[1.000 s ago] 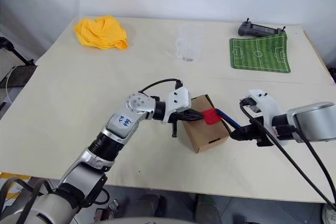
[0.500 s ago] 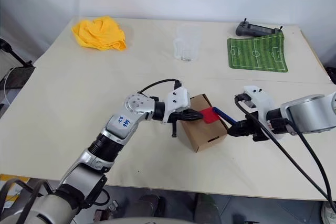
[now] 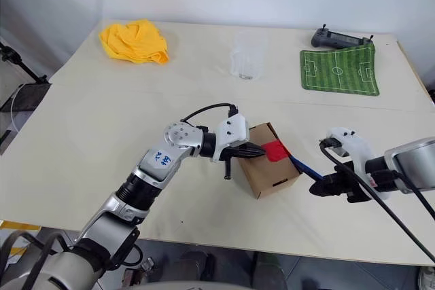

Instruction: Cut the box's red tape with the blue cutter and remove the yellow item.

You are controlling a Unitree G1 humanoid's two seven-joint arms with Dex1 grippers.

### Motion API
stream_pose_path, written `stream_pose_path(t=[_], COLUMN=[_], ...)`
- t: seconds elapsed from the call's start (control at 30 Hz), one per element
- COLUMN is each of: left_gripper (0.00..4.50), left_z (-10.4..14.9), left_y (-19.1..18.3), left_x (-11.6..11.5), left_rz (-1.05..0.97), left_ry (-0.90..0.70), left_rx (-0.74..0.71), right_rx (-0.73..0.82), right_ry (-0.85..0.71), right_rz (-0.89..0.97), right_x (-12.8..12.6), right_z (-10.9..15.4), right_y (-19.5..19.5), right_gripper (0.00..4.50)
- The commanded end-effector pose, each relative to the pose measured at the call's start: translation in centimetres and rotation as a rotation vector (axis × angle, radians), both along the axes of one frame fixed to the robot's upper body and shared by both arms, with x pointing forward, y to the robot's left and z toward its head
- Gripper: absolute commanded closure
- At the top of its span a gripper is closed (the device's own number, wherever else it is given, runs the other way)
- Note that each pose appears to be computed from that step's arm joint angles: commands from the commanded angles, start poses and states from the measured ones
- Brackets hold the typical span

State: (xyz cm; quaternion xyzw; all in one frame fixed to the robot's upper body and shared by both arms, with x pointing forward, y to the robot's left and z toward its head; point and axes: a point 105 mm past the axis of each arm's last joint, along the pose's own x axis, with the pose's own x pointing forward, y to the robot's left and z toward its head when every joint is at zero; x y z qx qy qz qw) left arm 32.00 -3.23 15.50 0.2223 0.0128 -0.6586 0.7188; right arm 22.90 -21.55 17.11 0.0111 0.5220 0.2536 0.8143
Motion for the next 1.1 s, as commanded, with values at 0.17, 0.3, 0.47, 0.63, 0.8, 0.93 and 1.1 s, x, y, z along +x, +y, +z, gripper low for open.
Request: stream_pose_path(t=[0.17, 0.3, 0.47, 0.63, 0.8, 0.93, 1.1], left_gripper=[4.5, 4.5, 4.5, 4.5, 4.5, 4.5, 4.5], left_z=[-1.8, -1.8, -1.7, -1.6, -1.4, -1.2, -1.0], left_y=[0.6, 0.6, 0.5, 0.5, 0.6, 0.6, 0.6], left_x=[-0.1, -0.1, 0.0, 0.1, 0.2, 0.3, 0.4], left_rz=[0.018, 0.02, 0.017, 0.015, 0.011, 0.005, 0.0], left_ry=[0.049, 0.05, 0.049, 0.044, 0.038, 0.034, 0.03], left_rx=[0.055, 0.056, 0.055, 0.056, 0.055, 0.054, 0.054], right_rx=[-0.016, -0.018, -0.017, -0.014, 0.016, 0.062, 0.09], right_ry=[-0.001, 0.012, 0.011, -0.036, -0.106, -0.209, -0.276], right_rz=[0.001, 0.014, 0.032, 0.012, 0.016, 0.017, -0.011], right_x=[-0.9, -1.6, -2.2, -1.9, -1.1, 0.9, 3.5], right_z=[0.7, 1.1, 2.4, 4.3, 5.1, 4.7, 3.9], right_y=[-0.5, -0.7, -0.7, -1.2, -0.8, 0.4, 2.1], right_gripper=[4.32, 4.32, 4.32, 4.32, 4.32, 4.32, 4.32])
